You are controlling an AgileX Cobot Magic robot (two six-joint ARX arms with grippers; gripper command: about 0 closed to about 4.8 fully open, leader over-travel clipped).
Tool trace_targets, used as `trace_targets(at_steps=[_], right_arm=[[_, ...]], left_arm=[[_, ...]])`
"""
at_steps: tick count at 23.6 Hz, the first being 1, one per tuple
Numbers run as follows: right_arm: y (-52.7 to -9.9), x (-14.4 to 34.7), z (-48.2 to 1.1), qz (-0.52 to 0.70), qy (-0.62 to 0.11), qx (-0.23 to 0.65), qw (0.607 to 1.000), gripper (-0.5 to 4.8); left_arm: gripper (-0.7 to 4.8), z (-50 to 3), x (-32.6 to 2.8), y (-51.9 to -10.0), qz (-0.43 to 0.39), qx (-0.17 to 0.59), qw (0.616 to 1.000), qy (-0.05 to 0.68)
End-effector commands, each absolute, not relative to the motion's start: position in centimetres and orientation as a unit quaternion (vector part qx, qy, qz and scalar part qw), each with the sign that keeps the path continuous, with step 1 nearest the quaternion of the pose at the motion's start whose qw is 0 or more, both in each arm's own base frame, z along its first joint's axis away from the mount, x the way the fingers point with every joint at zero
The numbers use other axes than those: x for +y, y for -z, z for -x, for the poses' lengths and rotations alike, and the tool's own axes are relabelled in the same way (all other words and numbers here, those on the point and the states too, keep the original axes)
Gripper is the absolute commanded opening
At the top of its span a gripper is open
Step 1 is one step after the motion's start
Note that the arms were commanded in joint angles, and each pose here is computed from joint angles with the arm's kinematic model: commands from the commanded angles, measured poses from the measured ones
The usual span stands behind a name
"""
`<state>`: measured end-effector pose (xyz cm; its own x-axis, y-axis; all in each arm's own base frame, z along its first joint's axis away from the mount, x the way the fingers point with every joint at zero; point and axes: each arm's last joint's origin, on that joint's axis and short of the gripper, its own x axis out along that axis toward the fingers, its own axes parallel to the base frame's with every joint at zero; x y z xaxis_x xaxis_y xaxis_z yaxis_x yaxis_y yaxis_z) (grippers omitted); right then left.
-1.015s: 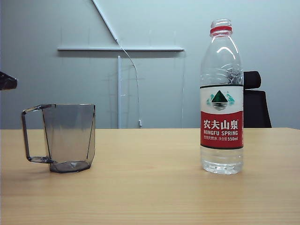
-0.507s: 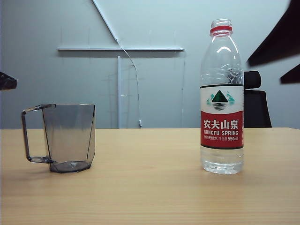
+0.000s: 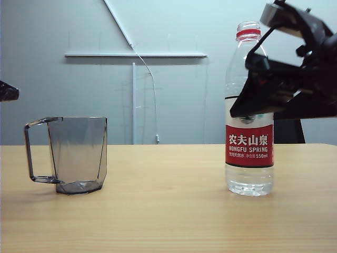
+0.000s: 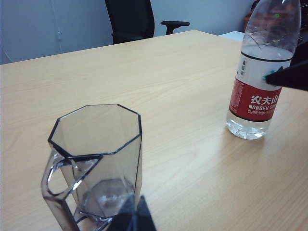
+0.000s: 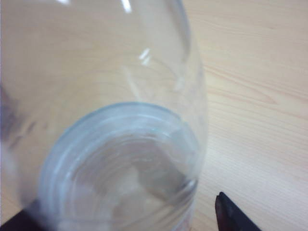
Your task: Pick up the mineral water bottle on the table and pour water into the mug until it's half full.
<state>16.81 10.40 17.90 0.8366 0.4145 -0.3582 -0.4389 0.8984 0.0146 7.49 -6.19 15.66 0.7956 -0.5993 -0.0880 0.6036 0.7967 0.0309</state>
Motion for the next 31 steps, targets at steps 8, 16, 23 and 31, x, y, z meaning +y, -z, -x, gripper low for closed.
trace_targets(at_steps=[8, 16, 23, 31], right_arm=[[-17.4, 11.3, -18.2, 0.02, -0.224, 0.145, 0.963, 4.79], [-16.9, 11.6, -18.8, 0.017, -0.22, 0.135, 0.966, 4.79], [-16.3, 11.8, -19.1, 0.018, -0.219, 0.137, 0.966, 4.79], [-16.3, 11.8, -19.2, 0.017, -0.219, 0.137, 0.966, 4.01]], left_arm=[[-0.02, -7.5, -6.2, -15.8, -0.025, 0.033, 0.947, 0.317], [-0.02, -7.5, -6.2, -15.8, -0.025, 0.033, 0.948, 0.317], [-0.02, -7.5, -6.2, -15.8, -0.025, 0.033, 0.948, 0.317], [-0.02, -7.5, -6.2, -15.8, -0.025, 0.033, 0.948, 0.317]])
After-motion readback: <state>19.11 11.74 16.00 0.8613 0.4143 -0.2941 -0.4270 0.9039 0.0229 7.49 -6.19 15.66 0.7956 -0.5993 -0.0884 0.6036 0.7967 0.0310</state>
